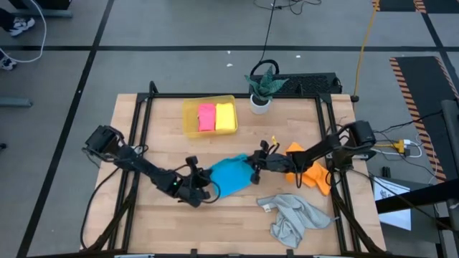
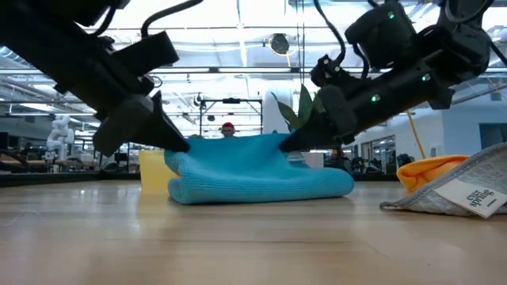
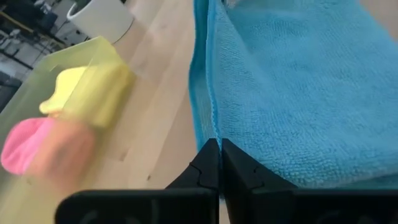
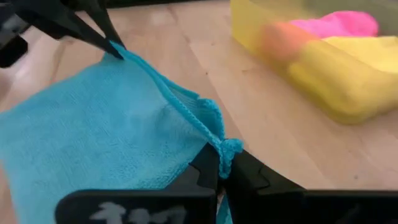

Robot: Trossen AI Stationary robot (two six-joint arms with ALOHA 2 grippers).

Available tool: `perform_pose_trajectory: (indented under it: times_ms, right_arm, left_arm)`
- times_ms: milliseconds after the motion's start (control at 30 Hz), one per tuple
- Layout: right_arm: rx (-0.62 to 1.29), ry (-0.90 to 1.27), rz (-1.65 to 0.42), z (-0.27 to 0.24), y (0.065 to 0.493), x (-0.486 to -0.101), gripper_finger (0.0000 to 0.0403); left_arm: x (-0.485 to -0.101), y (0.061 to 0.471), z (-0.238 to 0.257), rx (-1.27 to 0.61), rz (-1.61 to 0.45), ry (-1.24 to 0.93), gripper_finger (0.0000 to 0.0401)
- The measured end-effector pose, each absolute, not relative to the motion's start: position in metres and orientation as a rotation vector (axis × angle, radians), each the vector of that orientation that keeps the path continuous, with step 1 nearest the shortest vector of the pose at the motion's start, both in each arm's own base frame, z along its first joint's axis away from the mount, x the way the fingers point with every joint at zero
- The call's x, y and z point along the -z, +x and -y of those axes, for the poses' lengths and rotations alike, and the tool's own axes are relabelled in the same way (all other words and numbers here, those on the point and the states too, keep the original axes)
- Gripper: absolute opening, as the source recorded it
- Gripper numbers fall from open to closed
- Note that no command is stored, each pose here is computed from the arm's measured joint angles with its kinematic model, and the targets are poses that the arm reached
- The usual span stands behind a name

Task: Fold microfiber towels
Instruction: Fold the blue microfiber cloth

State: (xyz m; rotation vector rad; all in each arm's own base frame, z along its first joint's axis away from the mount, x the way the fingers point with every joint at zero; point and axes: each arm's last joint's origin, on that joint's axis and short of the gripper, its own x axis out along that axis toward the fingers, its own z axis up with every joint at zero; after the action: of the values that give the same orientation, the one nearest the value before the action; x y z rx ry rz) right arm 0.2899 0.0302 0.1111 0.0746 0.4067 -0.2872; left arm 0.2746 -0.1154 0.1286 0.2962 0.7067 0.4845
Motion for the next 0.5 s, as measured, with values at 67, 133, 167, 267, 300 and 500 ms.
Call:
perform_pose_trajectory:
  times_ms: [67, 133, 167, 267, 300, 500]
  right_arm:
    - [0.295, 0.078, -0.420, -0.029, 0.291, -0.106, 0.0005]
    - [0.305, 0.091, -0.434, -0.027, 0.291, -0.100, 0.0006]
    - [0.310, 0.094, -0.438, -0.026, 0.291, -0.098, 0.0006]
    - [0.320, 0.092, -0.451, -0.024, 0.291, -0.094, 0.0006]
    - [0.321, 0.092, -0.451, -0.023, 0.291, -0.094, 0.0006]
    - [0.320, 0.094, -0.448, -0.023, 0.292, -0.094, 0.0006]
  left_arm:
    - [-0.129, 0.276, 0.113, -0.496, -0.707, 0.288, 0.0012]
    - [-0.129, 0.277, 0.111, -0.500, -0.711, 0.285, 0.0020]
    - [-0.128, 0.277, 0.110, -0.500, -0.715, 0.284, 0.0023]
    - [-0.128, 0.276, 0.108, -0.506, -0.728, 0.284, 0.0024]
    - [-0.127, 0.276, 0.107, -0.512, -0.730, 0.278, 0.0023]
    - [-0.127, 0.276, 0.106, -0.522, -0.727, 0.257, 0.0006]
